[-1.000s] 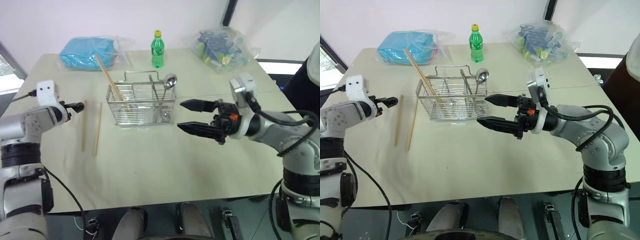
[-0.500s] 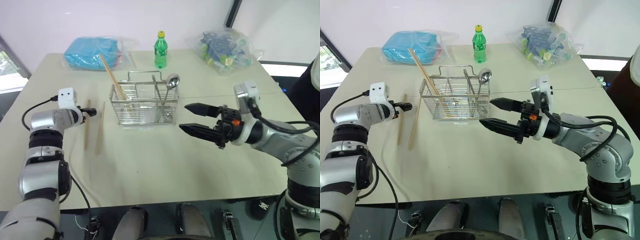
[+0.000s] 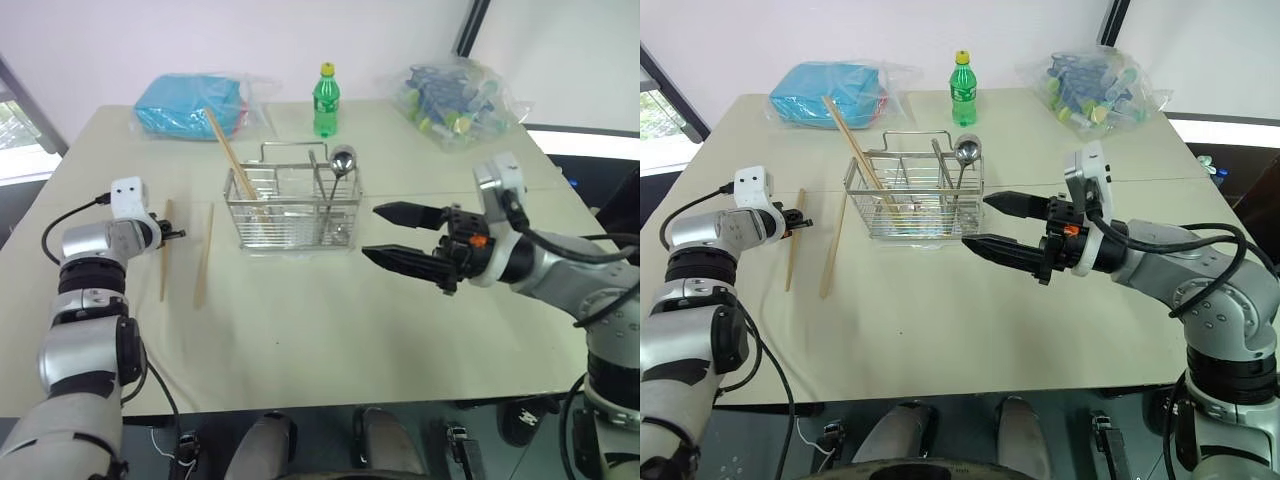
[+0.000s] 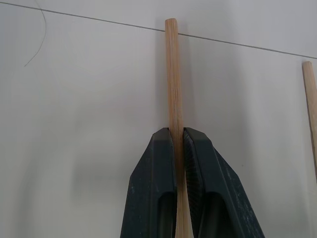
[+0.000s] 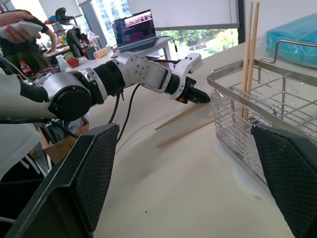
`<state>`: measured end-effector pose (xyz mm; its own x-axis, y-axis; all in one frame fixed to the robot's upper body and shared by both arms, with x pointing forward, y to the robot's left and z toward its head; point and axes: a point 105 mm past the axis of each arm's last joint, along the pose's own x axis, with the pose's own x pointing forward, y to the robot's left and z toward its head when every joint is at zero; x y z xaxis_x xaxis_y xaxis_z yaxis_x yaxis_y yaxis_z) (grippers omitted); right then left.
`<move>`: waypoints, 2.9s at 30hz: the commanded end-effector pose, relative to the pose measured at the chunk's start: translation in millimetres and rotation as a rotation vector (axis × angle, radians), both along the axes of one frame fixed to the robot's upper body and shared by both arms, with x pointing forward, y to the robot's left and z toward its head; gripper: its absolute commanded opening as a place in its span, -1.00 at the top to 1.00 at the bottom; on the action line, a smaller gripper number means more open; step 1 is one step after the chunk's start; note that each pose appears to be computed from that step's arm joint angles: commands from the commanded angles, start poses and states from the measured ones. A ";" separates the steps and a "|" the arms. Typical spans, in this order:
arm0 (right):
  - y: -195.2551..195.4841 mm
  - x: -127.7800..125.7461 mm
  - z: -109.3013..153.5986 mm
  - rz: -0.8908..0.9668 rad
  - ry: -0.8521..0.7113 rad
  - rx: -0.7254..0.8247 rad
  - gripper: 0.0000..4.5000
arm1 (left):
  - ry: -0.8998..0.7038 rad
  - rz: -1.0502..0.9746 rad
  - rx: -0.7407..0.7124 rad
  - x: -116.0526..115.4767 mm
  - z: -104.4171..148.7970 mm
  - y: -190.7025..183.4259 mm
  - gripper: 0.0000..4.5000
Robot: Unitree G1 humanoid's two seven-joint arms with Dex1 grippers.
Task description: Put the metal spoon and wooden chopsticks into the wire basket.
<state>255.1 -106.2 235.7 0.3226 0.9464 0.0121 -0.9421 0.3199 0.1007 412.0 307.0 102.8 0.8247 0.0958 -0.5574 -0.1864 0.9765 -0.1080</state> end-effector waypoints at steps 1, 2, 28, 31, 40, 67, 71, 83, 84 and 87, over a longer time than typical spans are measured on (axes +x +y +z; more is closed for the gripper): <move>-2.4 -0.5 4.7 0.009 -0.035 0.000 -0.96 | -0.065 0.053 0.001 1.4 12.5 9.2 0.99; -3.9 -0.1 3.5 0.009 -0.031 -0.004 -0.96 | -0.115 0.077 0.011 3.4 22.2 13.9 0.99; -18.8 0.5 -1.8 -0.012 -0.032 -0.047 -0.96 | -1.158 -0.311 -0.243 -27.6 247.5 -118.5 0.99; -19.3 0.4 -1.3 -0.024 -0.033 -0.043 -0.96 | -1.160 -0.319 -0.217 -21.6 240.3 -130.6 0.99; -20.4 0.7 -0.3 -0.066 -0.035 -0.031 -0.96 | -1.124 -0.355 -0.284 -9.8 213.2 -159.2 0.28; -12.4 11.8 -8.9 -0.033 -0.036 -0.038 -0.96 | -0.230 -0.131 -0.075 -14.5 109.2 -49.0 -0.98; -11.5 12.6 -7.0 -0.025 -0.039 -0.039 -0.96 | -0.092 -0.115 -0.078 -18.4 70.7 -56.5 -0.98; -11.6 0.8 -18.4 0.003 -0.010 -0.077 -0.96 | 0.057 -0.129 -0.100 -1.3 15.4 -73.8 -0.98; -11.9 0.6 -17.6 -0.002 -0.014 -0.076 -0.96 | 0.066 -0.133 -0.094 -0.5 13.6 -73.7 -0.98; -13.1 -1.2 -17.4 -0.012 -0.014 -0.067 -0.96 | 0.083 -0.137 -0.081 0.8 8.3 -72.5 -0.98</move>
<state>259.5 -119.4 208.5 0.3378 0.9384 -0.0723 -0.9326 0.3441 0.1088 412.0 230.9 113.1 0.7828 -0.0736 -0.6179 -0.0628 0.9786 -0.1961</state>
